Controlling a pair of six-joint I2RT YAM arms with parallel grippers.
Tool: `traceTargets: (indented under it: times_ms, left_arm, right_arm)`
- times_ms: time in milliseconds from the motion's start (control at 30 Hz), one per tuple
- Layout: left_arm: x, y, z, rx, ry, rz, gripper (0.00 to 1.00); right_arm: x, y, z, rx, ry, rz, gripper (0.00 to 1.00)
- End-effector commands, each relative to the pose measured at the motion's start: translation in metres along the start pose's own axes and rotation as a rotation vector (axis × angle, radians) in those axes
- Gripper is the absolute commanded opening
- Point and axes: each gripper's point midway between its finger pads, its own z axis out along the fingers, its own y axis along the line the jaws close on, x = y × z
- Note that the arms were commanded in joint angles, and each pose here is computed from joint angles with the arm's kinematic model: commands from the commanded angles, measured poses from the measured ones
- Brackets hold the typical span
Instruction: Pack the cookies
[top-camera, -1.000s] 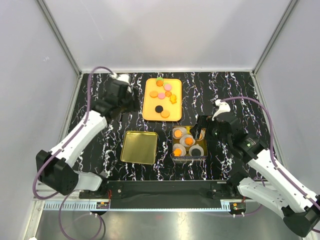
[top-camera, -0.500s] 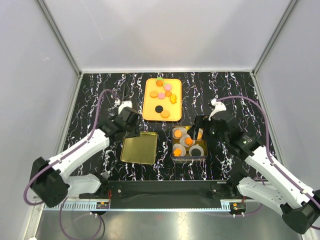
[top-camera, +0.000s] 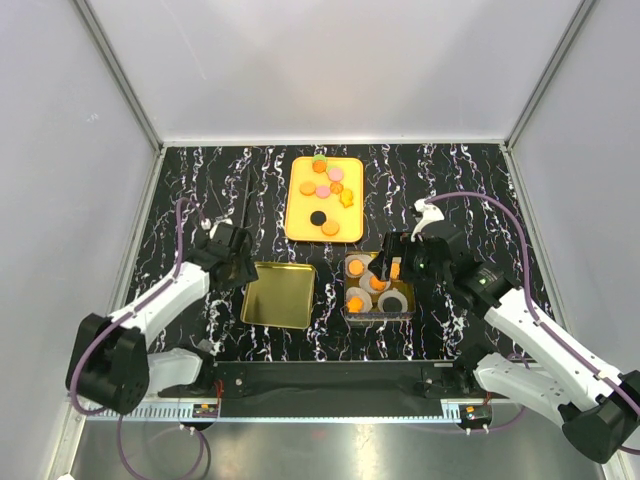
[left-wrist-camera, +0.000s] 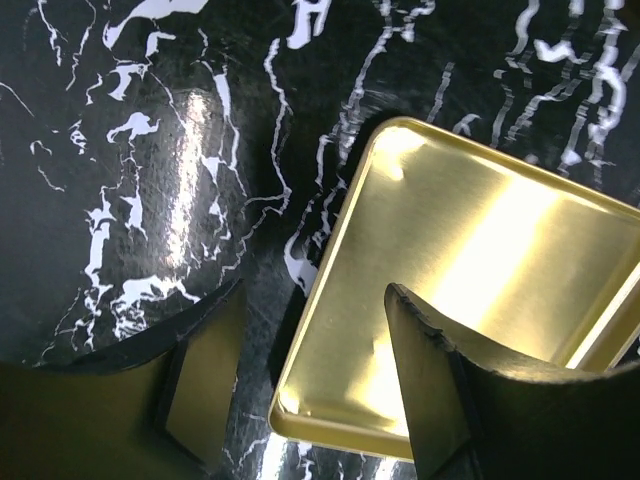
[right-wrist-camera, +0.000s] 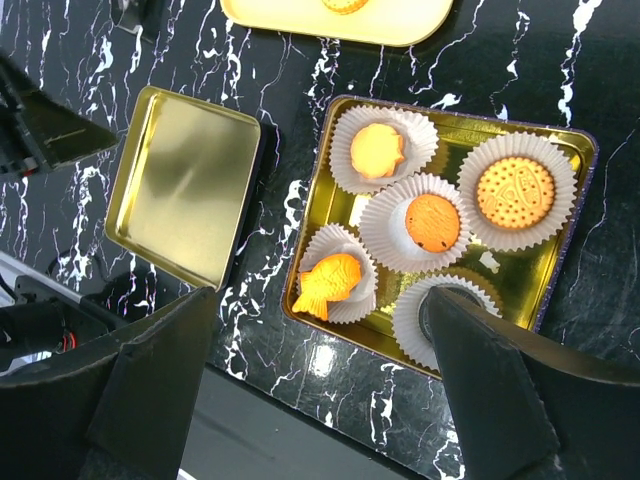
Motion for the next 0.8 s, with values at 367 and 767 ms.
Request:
traceTargets:
  times_ms: [367, 767]
  left_arm:
    - [0.005, -0.027, 0.043, 0.136, 0.068, -0.062, 0.49]
    - [-0.001, -0.033, 0.032, 0.167, 0.065, -0.044, 0.0]
  right_arm:
    - [-0.005, 0.006, -0.001, -0.034, -0.028, -0.01, 0.94]
    - [-0.004, 0.006, 0.002, -0.03, -0.019, -0.009, 0.94]
